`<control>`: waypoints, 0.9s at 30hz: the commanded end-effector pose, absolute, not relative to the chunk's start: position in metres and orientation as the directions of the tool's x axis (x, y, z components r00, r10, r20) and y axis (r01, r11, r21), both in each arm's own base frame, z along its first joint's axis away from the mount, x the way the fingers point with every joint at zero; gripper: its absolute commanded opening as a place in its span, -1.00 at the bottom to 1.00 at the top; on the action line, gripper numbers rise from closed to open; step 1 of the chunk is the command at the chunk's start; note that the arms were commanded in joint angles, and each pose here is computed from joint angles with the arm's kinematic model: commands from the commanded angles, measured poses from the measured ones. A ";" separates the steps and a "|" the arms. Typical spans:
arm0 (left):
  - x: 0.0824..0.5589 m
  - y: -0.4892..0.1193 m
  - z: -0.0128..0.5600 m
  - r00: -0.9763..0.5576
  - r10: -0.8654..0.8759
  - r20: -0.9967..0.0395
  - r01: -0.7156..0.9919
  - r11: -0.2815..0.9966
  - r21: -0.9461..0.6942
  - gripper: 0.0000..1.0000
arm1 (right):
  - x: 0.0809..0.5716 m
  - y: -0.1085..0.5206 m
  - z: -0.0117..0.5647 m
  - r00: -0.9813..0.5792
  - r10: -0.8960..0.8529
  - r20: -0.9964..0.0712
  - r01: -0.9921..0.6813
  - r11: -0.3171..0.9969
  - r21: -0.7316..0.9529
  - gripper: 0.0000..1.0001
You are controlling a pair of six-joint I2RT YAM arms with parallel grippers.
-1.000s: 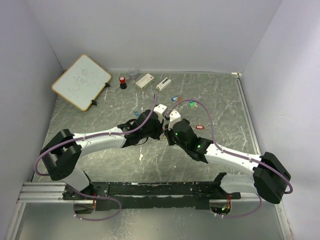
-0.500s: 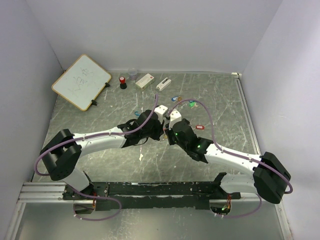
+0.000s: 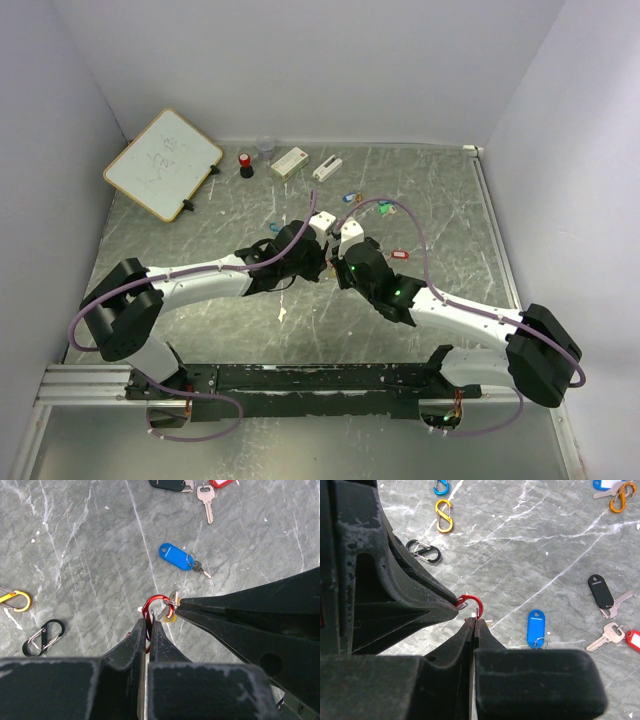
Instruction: Put the keys on the keyring
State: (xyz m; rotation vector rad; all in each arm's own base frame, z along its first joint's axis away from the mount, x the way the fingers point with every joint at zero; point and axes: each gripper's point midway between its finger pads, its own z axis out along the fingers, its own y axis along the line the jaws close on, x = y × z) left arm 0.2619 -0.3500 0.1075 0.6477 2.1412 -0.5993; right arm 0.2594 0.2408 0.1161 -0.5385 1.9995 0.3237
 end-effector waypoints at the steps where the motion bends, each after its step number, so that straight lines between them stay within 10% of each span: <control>1: 0.261 -0.349 0.120 -0.527 0.230 -0.818 0.641 0.740 -0.205 -0.86 | 0.262 0.239 0.127 -0.374 -0.229 -0.899 -0.492 0.870 -0.017 -1.00; 27: 0.262 -0.349 0.122 -0.528 0.223 -0.820 0.642 0.737 -0.212 -0.76 | 0.263 0.233 0.131 -0.363 -0.217 -0.906 -0.469 0.883 -0.023 -1.00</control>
